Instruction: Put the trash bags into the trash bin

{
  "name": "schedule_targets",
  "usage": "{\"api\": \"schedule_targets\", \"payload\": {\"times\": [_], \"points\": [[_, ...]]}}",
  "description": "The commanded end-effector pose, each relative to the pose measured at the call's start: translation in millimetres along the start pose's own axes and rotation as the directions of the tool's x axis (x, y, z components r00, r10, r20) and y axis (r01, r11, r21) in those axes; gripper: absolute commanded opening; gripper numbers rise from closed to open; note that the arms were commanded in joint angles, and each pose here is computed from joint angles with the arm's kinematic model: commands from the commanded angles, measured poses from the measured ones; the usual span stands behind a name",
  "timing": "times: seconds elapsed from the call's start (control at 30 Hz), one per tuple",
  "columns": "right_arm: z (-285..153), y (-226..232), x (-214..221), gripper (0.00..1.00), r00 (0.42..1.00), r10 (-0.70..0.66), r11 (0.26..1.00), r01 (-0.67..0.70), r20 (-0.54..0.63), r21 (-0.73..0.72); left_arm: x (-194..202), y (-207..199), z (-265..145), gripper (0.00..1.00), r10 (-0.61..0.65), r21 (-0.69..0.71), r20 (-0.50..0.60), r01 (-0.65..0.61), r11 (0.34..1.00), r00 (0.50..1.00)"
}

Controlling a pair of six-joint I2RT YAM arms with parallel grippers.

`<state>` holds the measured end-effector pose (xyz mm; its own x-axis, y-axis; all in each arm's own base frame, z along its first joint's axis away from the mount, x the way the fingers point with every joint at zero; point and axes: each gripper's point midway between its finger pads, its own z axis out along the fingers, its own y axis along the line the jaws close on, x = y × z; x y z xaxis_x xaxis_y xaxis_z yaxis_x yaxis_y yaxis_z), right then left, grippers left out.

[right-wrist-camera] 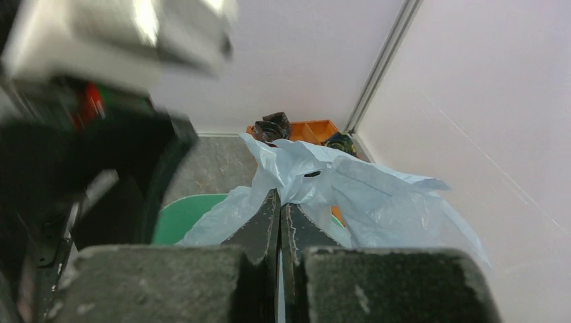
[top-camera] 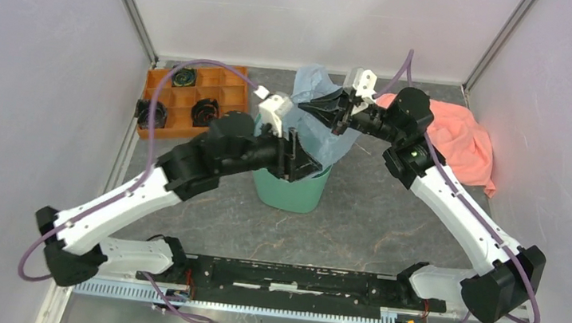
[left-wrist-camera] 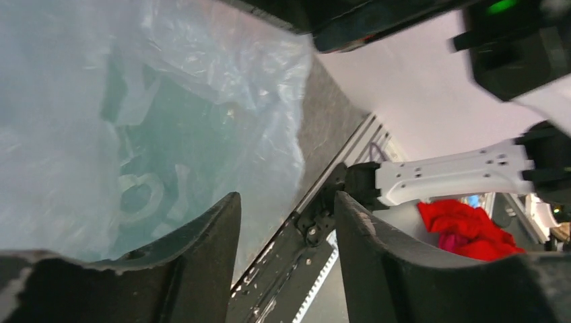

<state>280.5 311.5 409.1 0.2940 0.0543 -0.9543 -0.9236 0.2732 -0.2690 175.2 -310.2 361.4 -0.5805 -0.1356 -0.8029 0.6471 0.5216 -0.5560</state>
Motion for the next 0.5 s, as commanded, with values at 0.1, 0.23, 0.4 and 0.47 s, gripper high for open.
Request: {"api": "schedule_targets", "payload": {"times": [0.1,0.23,0.4,0.47], "points": [[2,-5,-29,0.01,0.994,0.053,0.998,-0.056,0.094,0.026,21,30,55,0.42,0.044,-0.09,-0.043,-0.048,0.995,0.998],[3,-7,-26,0.01,0.987,0.121,0.991,-0.127,0.107,0.046,17,94,61,0.28,0.023,-0.381,0.042,-0.005,0.925,0.999],[5,-5,-3,0.01,0.978,0.203,0.977,-0.205,0.049,0.053,27,102,73,0.28,0.016,-0.382,0.024,-0.005,0.924,1.0],[4,2,10,0.01,0.975,0.221,0.975,-0.221,0.01,0.025,30,89,71,0.31,0.019,-0.32,0.016,-0.013,0.947,1.0]]}}
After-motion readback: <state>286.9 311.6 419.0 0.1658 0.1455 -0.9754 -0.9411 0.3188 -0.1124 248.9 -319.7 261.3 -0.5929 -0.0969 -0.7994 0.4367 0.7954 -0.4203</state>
